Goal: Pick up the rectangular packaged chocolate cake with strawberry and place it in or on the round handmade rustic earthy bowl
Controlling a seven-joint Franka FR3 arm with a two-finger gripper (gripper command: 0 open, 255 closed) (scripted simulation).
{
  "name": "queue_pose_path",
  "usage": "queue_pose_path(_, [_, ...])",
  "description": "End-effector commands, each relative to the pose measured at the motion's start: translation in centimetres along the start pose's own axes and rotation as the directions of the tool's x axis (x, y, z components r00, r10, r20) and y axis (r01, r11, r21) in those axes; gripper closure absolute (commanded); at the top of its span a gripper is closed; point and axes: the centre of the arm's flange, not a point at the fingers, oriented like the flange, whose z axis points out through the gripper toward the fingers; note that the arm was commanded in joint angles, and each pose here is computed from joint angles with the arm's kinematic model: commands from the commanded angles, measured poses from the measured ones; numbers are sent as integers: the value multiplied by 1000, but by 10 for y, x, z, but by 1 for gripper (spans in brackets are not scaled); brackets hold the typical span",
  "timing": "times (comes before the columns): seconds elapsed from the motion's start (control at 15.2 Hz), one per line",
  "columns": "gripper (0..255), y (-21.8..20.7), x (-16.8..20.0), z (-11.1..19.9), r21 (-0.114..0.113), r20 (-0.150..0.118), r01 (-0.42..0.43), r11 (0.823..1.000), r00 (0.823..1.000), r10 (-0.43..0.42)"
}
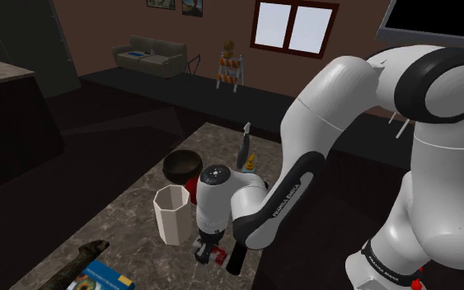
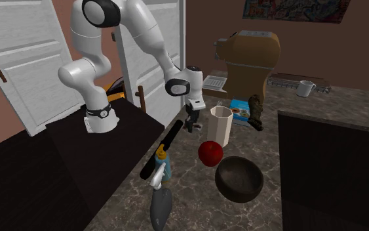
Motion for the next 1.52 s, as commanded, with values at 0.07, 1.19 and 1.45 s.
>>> queue_pose_path(0.07, [255, 0, 0, -14, 0, 0, 0, 1000, 1000, 0])
queue_pose_path(1.19, [255, -1, 0, -104, 0, 0, 0, 1000, 1000, 0])
queue_pose_path(1.45, [255, -1, 0, -125, 0, 0, 0, 1000, 1000, 0])
